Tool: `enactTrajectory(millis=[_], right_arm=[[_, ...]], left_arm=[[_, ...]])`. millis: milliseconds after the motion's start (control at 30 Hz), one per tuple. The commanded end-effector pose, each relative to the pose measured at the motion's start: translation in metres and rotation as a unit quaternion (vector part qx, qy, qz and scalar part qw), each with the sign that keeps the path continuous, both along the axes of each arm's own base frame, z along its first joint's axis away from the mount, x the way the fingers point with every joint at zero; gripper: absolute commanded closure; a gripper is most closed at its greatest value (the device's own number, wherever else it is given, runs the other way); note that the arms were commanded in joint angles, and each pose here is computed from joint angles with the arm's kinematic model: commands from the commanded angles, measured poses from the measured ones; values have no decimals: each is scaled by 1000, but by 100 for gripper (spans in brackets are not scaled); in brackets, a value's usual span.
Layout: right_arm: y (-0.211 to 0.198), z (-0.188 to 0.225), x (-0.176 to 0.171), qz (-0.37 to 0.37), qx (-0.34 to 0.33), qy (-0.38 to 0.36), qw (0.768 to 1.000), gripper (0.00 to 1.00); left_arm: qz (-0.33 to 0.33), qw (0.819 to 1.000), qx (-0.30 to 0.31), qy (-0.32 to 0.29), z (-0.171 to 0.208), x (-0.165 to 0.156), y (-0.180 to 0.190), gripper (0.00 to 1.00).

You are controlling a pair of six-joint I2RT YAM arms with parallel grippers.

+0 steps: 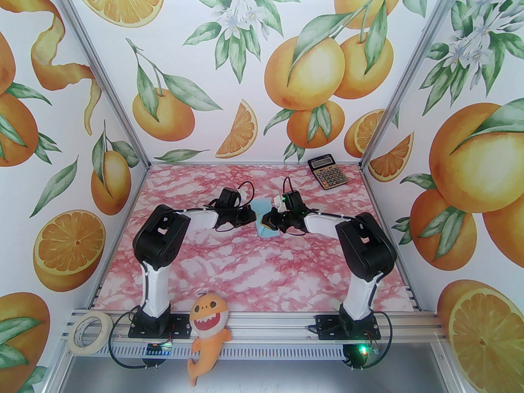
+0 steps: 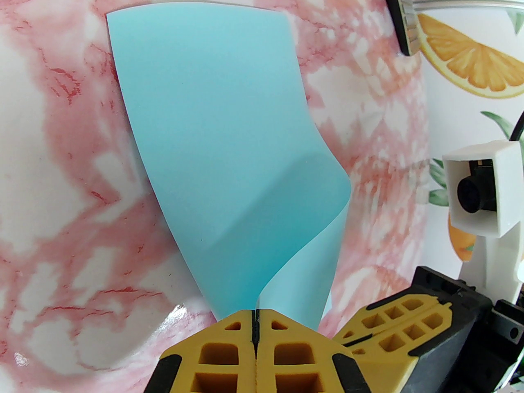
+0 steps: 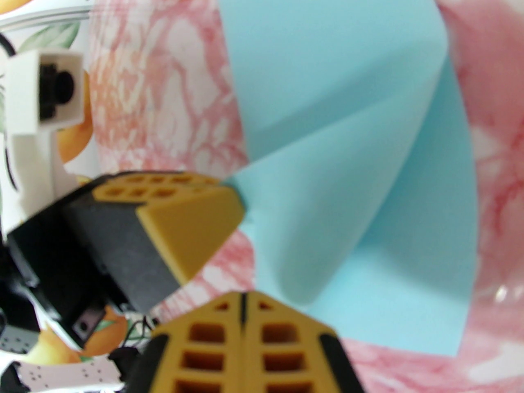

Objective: Fold a paper plane with a square sheet of paper (fold left side to right side)

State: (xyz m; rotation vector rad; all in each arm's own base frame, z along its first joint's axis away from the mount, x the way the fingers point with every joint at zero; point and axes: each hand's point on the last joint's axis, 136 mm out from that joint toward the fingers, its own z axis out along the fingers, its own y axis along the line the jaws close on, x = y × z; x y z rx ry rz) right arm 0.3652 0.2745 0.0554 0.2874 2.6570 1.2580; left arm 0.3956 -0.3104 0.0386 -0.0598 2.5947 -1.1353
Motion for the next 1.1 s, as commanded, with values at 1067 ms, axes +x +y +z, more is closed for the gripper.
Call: enactTrajectory(millis=[1067], right_arm=[[13,-35,-23,18,0,33,999,100]], left_arm=[[-17,1000,12,-7,-11,12,0,100]])
